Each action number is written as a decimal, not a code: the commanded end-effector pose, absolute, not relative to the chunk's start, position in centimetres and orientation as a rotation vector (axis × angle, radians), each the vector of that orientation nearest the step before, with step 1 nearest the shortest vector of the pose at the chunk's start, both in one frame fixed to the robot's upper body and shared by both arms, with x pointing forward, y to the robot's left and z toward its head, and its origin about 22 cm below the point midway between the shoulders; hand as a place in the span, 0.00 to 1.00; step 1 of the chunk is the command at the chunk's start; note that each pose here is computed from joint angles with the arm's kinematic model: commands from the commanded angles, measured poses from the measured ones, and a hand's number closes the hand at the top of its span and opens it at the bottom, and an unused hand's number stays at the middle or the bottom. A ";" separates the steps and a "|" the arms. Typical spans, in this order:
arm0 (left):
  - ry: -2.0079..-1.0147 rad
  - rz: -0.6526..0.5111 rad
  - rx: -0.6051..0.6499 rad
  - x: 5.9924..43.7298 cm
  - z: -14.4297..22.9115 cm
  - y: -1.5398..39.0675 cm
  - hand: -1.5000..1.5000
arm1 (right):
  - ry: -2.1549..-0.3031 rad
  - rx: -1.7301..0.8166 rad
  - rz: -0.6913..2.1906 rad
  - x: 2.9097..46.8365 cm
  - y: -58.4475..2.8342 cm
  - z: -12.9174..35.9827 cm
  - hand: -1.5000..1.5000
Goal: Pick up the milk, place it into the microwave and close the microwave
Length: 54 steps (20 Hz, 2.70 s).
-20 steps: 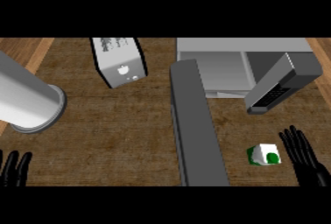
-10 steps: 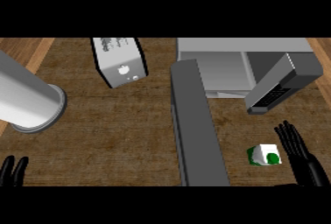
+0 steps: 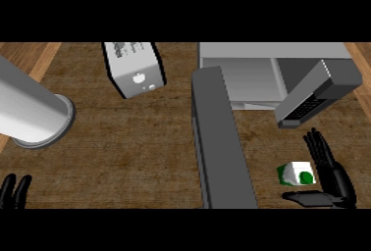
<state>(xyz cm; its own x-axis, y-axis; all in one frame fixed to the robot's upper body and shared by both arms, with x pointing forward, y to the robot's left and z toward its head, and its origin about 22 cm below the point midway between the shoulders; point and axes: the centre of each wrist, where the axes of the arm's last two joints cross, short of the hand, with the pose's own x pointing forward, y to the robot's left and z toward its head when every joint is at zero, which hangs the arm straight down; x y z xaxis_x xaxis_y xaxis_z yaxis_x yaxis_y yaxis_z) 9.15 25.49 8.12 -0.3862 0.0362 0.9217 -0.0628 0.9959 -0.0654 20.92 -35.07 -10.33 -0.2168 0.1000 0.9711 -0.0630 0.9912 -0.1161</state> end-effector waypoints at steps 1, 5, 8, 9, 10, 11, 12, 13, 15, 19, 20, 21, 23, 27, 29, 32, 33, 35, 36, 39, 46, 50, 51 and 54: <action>-1.954 0.090 0.034 9.1 8.3 26.0 0.00 | -1.764 -0.124 0.156 21.8 -35.3 -11.1 0.00; -1.961 0.098 0.025 8.3 9.2 25.3 0.00 | -1.760 -0.172 0.142 21.7 -37.5 -12.1 0.00; -1.962 0.109 0.009 10.5 7.6 25.1 0.00 | -1.747 -0.122 0.158 21.5 -38.7 -13.6 0.00; -1.951 0.071 -0.022 10.3 7.6 24.6 0.00 | -1.750 -0.086 0.145 21.1 -38.7 -13.7 0.00; -1.958 0.090 0.004 10.1 8.2 25.0 0.00 | -1.734 0.015 0.124 19.2 -38.7 -14.6 0.00; -1.967 0.105 -0.005 9.4 8.4 24.8 0.00 | -1.714 0.097 0.127 19.5 -39.1 -14.1 0.00; -1.963 0.102 -0.007 9.1 8.2 24.9 0.00 | -1.678 0.223 0.179 19.6 -36.3 -15.1 0.00; -1.967 0.100 0.002 9.9 8.0 24.6 0.00 | -1.670 0.258 0.219 20.6 -38.2 -13.7 0.00; -1.946 0.099 -0.002 9.4 8.0 25.3 0.00 | -1.665 0.396 0.206 19.9 -35.7 -15.0 0.00; -1.951 0.114 0.004 9.6 7.9 25.9 0.00 | -1.772 0.451 0.154 21.7 -35.7 -13.8 1.00; -1.954 0.111 0.022 9.9 8.1 25.5 0.00 | -1.792 0.413 0.212 22.1 -35.7 -13.4 1.00; -1.942 0.106 0.005 10.1 7.8 25.5 0.00 | -1.831 0.371 0.207 21.7 -34.8 -13.7 1.00; -1.941 0.100 0.007 10.1 7.6 26.0 0.00 | -1.920 0.162 0.219 22.4 -34.5 -13.5 1.00; -1.939 0.126 -0.010 9.0 6.5 25.7 0.00 | -1.954 0.153 0.095 21.5 -35.5 -13.2 1.00; -1.954 0.114 -0.016 9.1 8.1 25.0 0.00 | -1.950 0.195 0.061 22.6 -35.2 -12.3 1.00; -1.952 0.116 -0.005 8.8 8.1 25.9 0.00 | -1.979 0.055 0.007 23.7 -37.8 -11.0 1.00; -1.955 0.106 -0.006 10.4 7.2 26.4 0.00 | -1.963 0.036 -0.014 25.8 -35.3 -10.9 1.00; -1.949 0.092 -0.026 8.8 8.9 25.7 0.00 | -1.971 0.012 -0.027 26.8 -35.9 -10.4 1.00; -1.948 0.105 -0.017 8.9 8.0 26.6 0.00 | -1.993 0.020 -0.014 27.0 -34.5 -10.5 1.00; -1.931 0.141 -0.046 10.2 6.8 25.4 0.00 | -2.007 0.093 0.018 26.8 -34.8 -10.0 1.00; -1.938 0.136 0.001 8.8 7.4 26.6 0.00 | -2.010 0.229 0.051 27.6 -31.4 -7.7 1.00; -1.936 0.142 -0.029 9.5 6.3 25.7 0.00 | -2.033 0.165 0.112 29.8 -28.4 -3.5 1.00; -1.924 0.157 -0.018 9.4 5.9 26.9 0.00 | -2.054 0.141 0.091 28.9 -27.2 -3.4 1.00; -1.918 0.145 -0.019 9.2 6.7 26.5 0.00 | -2.046 0.056 0.190 29.0 -25.5 -3.1 1.00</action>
<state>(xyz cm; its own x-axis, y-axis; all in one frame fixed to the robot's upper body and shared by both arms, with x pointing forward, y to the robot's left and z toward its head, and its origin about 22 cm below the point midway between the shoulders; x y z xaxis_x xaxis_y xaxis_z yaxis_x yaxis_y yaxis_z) 8.61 26.88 7.02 -0.3548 0.0820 0.9313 -0.0523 0.9929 -0.1073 29.23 -27.90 -4.39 -0.4449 -0.0213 0.8953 -0.1320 0.9904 -0.0420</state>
